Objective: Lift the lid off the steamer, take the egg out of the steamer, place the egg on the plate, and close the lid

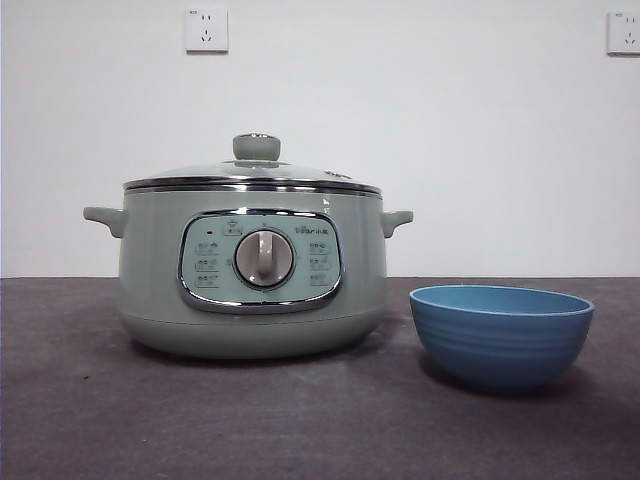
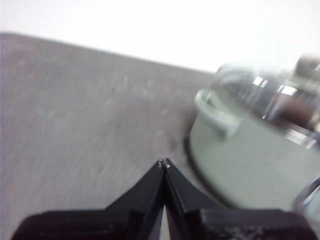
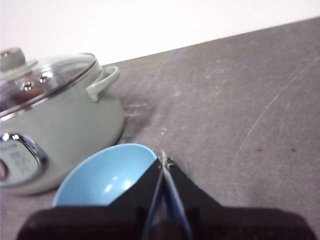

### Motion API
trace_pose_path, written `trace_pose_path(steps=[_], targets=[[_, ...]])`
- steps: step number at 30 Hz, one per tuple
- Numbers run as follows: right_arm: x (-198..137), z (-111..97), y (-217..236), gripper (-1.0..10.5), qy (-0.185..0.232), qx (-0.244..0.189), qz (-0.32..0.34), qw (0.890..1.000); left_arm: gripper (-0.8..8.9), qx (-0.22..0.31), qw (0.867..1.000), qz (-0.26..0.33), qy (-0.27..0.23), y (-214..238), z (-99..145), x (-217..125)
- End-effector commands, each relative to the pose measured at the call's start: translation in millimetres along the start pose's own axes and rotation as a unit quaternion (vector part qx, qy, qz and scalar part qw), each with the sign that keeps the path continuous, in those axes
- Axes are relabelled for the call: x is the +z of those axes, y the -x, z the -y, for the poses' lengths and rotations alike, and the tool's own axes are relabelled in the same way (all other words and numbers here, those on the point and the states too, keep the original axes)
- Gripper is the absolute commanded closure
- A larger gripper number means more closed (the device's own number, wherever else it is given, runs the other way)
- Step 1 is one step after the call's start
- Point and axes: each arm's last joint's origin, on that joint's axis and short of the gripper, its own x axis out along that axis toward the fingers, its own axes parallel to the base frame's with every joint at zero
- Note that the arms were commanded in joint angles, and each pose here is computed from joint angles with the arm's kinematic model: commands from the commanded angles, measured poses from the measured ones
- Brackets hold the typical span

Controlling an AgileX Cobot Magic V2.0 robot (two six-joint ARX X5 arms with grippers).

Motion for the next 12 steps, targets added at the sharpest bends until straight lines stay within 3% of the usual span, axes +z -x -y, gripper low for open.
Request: trace_pose_path(steps=[1,7,12], targets=[[17.2,-5.4,4.7,9.6,-0.015,0.009,0.026,0.999,8.21,-0.018,1.000,0.024,0.005,8.0,6.9,19.4],[53.6,-16.9,12.0,9.6,-0.013,0.025,0.031,0.999,8.21,-0.049,0.999,0.021,0.002,23.9,20.6,55.2],[89.4,-28.8,14.7,9.6,0.007,0.054,-0.015,0.998,8.21,-0.086,0.996,-0.009,-0.003,32.8,31.3,82.5]])
